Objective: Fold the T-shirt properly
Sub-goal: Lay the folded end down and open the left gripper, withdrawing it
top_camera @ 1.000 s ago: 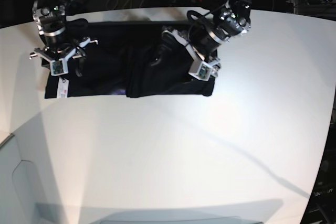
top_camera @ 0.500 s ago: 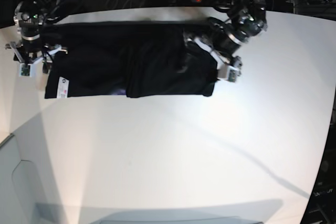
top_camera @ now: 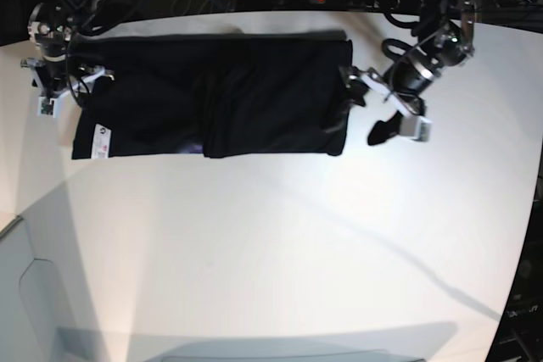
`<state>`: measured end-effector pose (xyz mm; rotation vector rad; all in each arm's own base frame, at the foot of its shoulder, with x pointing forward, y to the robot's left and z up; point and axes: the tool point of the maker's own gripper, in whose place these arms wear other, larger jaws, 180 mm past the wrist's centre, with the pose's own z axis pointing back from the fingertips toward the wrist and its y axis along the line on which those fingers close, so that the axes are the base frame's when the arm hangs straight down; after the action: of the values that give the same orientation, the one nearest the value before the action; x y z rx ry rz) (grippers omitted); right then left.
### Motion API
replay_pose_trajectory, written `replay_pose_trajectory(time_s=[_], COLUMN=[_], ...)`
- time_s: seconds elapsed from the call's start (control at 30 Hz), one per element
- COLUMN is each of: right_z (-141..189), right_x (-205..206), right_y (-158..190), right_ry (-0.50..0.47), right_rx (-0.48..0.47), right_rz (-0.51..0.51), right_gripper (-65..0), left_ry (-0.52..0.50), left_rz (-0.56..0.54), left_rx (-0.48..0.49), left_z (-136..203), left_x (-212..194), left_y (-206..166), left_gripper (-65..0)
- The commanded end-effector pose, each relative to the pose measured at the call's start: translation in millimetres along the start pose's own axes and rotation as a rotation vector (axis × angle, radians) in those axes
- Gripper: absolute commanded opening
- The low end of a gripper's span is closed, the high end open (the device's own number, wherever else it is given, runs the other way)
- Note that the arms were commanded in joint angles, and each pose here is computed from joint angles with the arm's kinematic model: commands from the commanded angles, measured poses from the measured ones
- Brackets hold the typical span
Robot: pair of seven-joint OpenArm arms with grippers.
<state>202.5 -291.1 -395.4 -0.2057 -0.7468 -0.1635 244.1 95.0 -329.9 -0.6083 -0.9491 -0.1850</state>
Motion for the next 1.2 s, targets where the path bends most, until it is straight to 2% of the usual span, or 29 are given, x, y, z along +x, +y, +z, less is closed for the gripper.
replay_pose_trajectory(time_s=[0.0,0.13,0.27,0.37,0.5,0.63,0.73,0.87,1.03,1.17], right_z=[2.1,2.0,1.7,1.7,2.3,2.6,2.3,0.8,-0.8,-1.1], right_x=[13.5,14.4,14.0,14.0,13.7,14.7,14.5,16.5,23.9,26.7], right_y=[-3.4,-3.3,-3.1,-3.1,-4.7,-8.3,-7.7,-4.8,-2.8,0.6], right_ry=[-0.047,-0.050,-0.049,-0.049,-0.049,-0.049,-0.048,-0.049,-0.066,-0.072], right_rx=[-0.007,-0.007,-0.006,-0.006,-0.011,-0.017,-0.015,-0.008,-0.006,0.002], right_rz=[0.007,0.006,0.006,0.006,0.004,0.010,0.010,0.010,0.004,0.007], right_gripper=[-33.1,-33.1,-33.1,-33.1,-33.2,-33.1,-32.8,-32.8,-32.8,-33.1], left_ry=[-0.015,0.106,0.180,0.241,0.204,0.123,0.078,0.003,-0.128,-0.230], left_rz=[-0.046,-0.231,-0.399,-0.477,-0.479,-0.491,-0.489,-0.389,-0.151,-0.027], left_rx=[-0.036,-0.067,-0.110,-0.174,-0.219,-0.217,-0.154,-0.013,0.251,0.440], left_z=[-6.9,-34.2,-53.4,-67.5,-82.6,-78.9,-69.5,-45.7,17.2,80.2], left_x=[4.9,-31.7,-60.3,-88.1,-79.4,-50.8,-29.9,2.7,35.1,47.0], left_y=[-14.1,-53.1,-97.9,-131.6,-157.6,-166.4,-145.4,-89.6,16.7,79.3], left_gripper=[0.0,0.0,0.0,0.0,0.0,0.0,0.0,0.0,0.0,0.0])
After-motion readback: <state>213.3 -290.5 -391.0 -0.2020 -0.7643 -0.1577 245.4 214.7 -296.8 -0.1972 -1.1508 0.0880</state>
